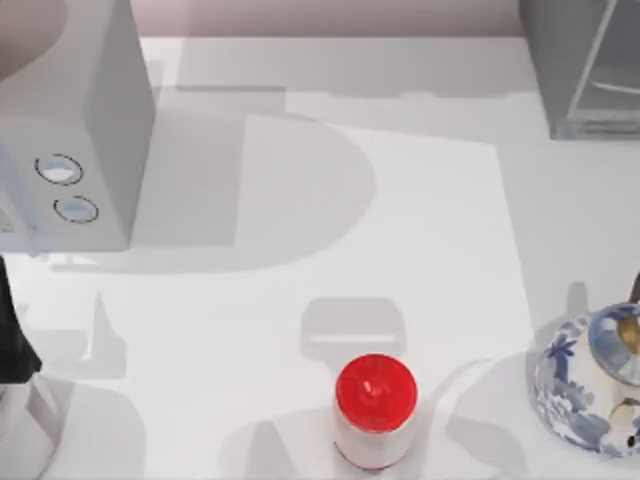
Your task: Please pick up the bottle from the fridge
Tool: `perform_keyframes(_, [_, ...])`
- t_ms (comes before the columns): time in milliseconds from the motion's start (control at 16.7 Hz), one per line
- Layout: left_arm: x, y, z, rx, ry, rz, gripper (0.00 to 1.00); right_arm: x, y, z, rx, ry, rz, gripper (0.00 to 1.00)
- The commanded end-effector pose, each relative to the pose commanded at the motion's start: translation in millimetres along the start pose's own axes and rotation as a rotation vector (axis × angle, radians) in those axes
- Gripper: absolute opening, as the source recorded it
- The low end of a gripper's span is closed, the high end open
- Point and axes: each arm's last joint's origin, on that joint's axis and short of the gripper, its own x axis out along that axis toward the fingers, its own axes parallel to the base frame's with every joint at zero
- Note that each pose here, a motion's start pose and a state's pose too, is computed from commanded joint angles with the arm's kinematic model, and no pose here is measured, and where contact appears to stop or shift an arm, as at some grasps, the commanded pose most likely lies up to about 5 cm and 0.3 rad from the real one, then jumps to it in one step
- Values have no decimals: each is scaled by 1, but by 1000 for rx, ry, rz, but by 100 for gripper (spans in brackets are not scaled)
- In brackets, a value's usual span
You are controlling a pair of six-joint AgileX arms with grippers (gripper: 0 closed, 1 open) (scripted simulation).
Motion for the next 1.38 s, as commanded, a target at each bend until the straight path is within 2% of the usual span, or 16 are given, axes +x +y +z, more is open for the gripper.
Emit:
perform_keyframes(240, [0,0,0,0,0,0,100,28,-7,0,2,1,-6,100])
perform_keyframes(660, [0,0,0,0,0,0,100,153,-12,16,-5,-16,-10,100])
perform_keyframes(840, [0,0,0,0,0,0,100,188,-2,23,-4,-7,-12,100])
perform_keyframes(1380, [0,0,0,0,0,0,100,208,3,24,-2,6,-13,100])
